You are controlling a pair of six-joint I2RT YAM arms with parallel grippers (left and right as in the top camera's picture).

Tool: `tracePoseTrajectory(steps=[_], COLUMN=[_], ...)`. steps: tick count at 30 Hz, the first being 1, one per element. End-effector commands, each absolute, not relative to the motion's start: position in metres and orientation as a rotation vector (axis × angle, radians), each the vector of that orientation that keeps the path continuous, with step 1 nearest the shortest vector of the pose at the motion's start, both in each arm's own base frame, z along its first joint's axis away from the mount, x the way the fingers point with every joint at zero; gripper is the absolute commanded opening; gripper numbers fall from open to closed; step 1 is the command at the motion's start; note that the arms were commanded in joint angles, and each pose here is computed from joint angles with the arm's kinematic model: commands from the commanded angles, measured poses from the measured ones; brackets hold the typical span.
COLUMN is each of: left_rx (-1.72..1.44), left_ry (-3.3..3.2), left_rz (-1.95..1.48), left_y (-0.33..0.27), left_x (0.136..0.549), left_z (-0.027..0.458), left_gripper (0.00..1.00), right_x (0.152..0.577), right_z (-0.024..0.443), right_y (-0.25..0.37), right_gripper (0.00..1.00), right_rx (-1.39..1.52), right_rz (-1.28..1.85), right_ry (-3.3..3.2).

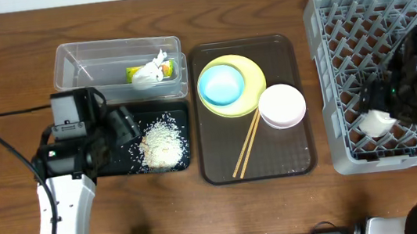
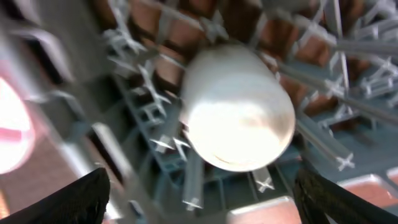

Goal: Sort waste into correct bins and load items into the dishwasher rack
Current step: 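Place the cup upside down in the dish rack with the right gripper, then reach the left gripper to the pink bowl and grasp its rim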

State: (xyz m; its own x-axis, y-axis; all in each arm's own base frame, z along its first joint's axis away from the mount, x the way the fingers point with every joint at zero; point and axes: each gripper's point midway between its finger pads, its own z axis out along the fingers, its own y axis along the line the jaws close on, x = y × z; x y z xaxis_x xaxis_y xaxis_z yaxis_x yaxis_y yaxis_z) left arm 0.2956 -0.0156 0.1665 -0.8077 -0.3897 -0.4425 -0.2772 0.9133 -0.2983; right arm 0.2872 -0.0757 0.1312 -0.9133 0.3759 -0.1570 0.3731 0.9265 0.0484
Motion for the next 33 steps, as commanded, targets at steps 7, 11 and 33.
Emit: tracePoseTrajectory(steps=[7, 11, 33], left_rx=[-0.116, -0.021, 0.186], left_ry=[2.527, 2.535, 2.601], left_rz=[-0.459, -0.560, -0.831], left_y=[-0.104, -0.157, -0.333], left_x=[0.314, 0.320, 0.314], left_z=[0.175, 0.163, 0.047], left_gripper=[0.77, 0.77, 0.75], right_x=[0.326, 0.323, 0.316], right_z=[0.210, 0.207, 0.203], right_y=[-0.027, -0.018, -0.016], right_gripper=[0.95, 0.96, 0.98], right_rx=[0.259, 0.229, 0.218], right_rz=[0.217, 0.227, 0.227], right_ry=[2.620, 2.647, 2.681])
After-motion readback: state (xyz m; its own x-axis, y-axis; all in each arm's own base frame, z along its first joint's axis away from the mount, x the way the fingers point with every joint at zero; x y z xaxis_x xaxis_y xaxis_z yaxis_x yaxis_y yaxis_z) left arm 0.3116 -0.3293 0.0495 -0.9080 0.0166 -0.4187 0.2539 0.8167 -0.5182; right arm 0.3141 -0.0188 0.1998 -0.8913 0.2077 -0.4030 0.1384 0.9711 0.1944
